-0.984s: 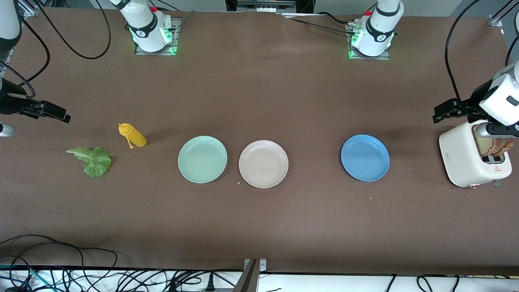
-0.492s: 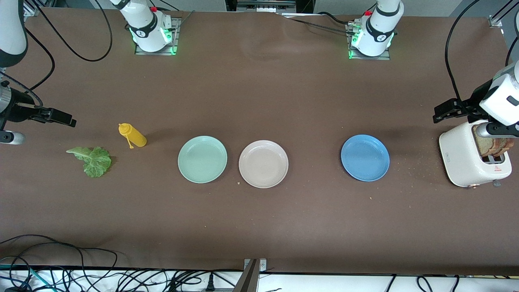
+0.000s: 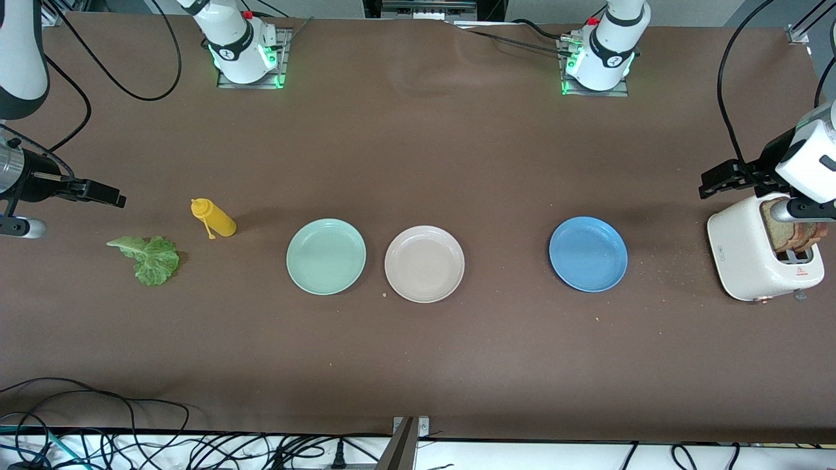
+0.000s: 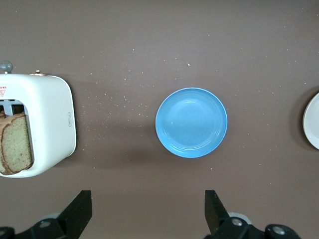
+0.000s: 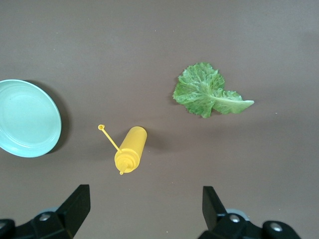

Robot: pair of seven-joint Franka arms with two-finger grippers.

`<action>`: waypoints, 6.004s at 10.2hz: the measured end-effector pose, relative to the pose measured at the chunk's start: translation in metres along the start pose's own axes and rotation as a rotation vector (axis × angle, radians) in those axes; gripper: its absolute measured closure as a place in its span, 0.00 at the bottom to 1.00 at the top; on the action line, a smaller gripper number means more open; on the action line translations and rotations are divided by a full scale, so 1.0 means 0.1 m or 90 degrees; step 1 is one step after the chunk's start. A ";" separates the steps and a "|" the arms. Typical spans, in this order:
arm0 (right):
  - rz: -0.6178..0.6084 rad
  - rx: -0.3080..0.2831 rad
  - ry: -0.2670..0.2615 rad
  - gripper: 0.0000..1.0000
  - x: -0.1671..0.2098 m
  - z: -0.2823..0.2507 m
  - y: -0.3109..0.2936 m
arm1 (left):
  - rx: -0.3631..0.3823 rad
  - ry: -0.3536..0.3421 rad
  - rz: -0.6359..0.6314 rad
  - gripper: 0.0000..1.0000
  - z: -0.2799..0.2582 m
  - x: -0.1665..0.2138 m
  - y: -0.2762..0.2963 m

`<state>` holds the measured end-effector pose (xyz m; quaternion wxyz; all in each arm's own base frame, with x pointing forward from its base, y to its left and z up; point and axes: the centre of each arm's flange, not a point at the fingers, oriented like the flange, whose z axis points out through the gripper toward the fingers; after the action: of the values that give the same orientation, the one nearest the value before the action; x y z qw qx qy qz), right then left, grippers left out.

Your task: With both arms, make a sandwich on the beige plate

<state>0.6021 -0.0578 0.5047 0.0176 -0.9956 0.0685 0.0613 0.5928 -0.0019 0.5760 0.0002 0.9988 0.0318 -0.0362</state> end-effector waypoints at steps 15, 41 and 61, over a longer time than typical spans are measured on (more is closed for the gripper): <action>-0.001 -0.005 0.056 0.00 -0.11 -0.38 -0.01 | -0.004 0.023 -0.030 0.00 -0.15 0.08 -0.20; 0.002 -0.005 0.052 0.00 -0.10 -0.35 0.02 | -0.006 0.010 0.016 0.00 -0.03 0.12 0.23; 0.002 -0.005 0.051 0.00 -0.10 -0.35 0.02 | -0.006 0.011 0.009 0.00 -0.03 0.12 0.17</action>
<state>0.5961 -0.0599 0.5403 0.0107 -0.9972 0.0703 0.0214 0.6065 -0.0176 0.5784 0.0049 0.9993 0.0246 -0.0271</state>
